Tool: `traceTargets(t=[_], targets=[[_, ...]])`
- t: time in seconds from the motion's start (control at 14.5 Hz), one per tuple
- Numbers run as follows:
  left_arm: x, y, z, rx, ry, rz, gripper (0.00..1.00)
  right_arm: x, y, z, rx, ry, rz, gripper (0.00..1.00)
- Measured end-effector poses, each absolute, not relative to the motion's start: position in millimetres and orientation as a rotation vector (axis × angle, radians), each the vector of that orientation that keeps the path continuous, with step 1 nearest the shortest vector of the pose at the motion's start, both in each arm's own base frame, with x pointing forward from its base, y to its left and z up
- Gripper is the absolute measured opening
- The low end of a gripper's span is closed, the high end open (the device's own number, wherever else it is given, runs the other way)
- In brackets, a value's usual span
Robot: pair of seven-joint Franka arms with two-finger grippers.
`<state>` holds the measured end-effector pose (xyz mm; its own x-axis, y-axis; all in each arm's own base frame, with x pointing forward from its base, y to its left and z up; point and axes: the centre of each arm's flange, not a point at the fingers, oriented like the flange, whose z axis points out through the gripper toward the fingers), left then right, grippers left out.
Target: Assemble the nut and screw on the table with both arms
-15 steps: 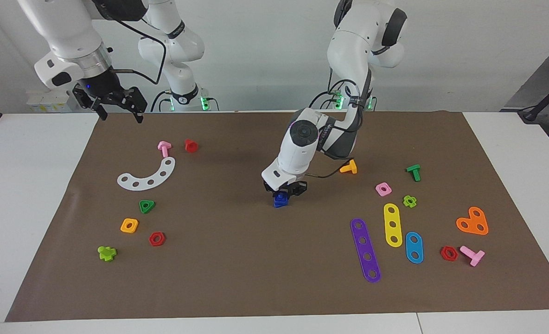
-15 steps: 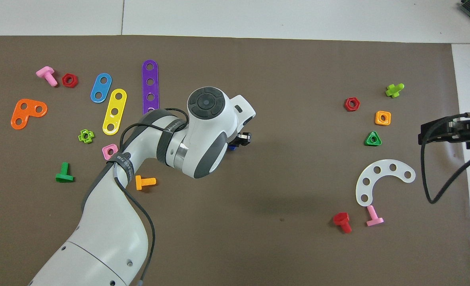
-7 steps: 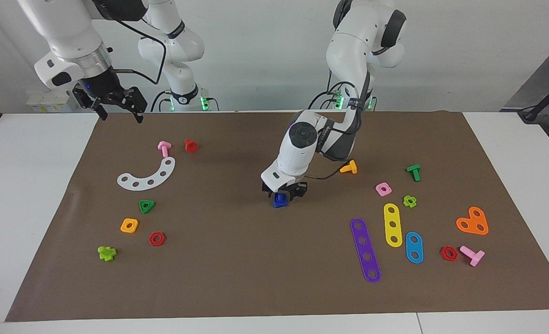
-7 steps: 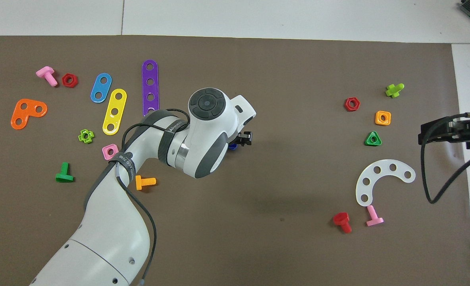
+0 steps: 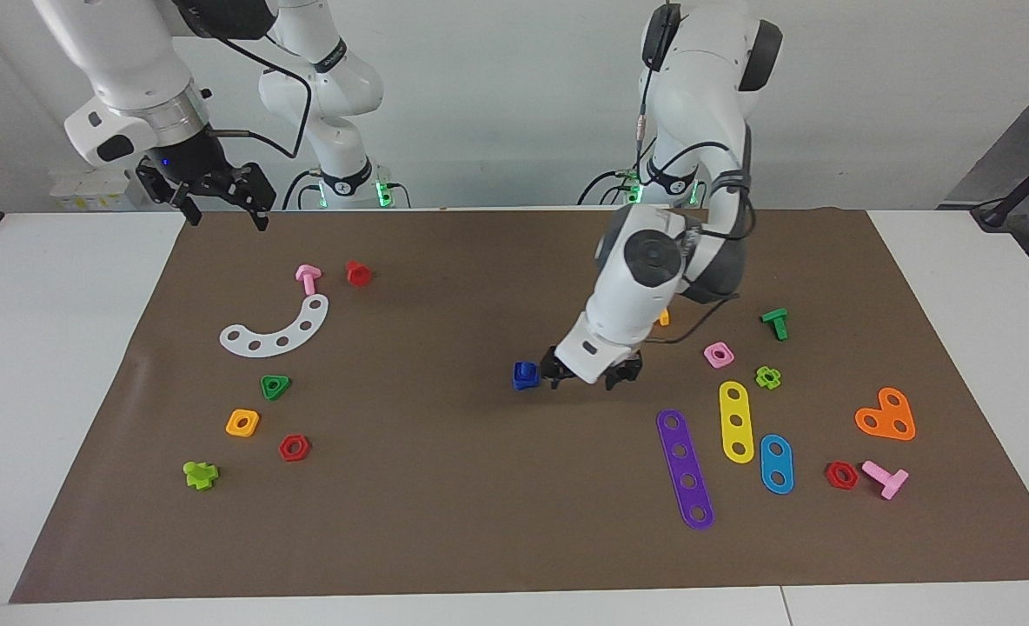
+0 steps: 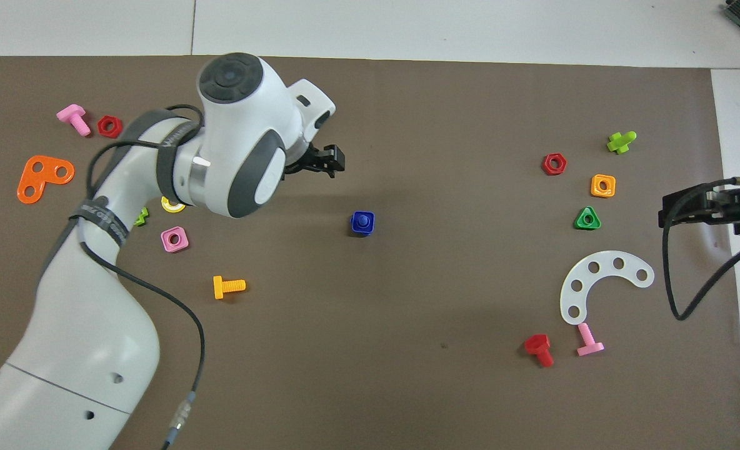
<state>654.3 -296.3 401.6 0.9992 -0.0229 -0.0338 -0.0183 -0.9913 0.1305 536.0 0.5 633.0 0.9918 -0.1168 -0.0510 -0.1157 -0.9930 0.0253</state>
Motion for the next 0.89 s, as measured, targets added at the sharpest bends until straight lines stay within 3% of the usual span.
traceTargets(t=[0.34, 0.62, 0.89], targets=[[701, -138, 451, 3.046, -0.020, 0.042, 1.00, 536, 1, 633, 3.113, -0.182, -0.082, 1.00], [685, -62, 506, 3.076, -0.006, 0.005, 1.00, 536, 1, 633, 3.113, -0.182, -0.082, 1.00], [653, -60, 551, 3.138, -0.040, -0.067, 1.00, 536, 1, 633, 3.113, -0.182, -0.082, 1.00]])
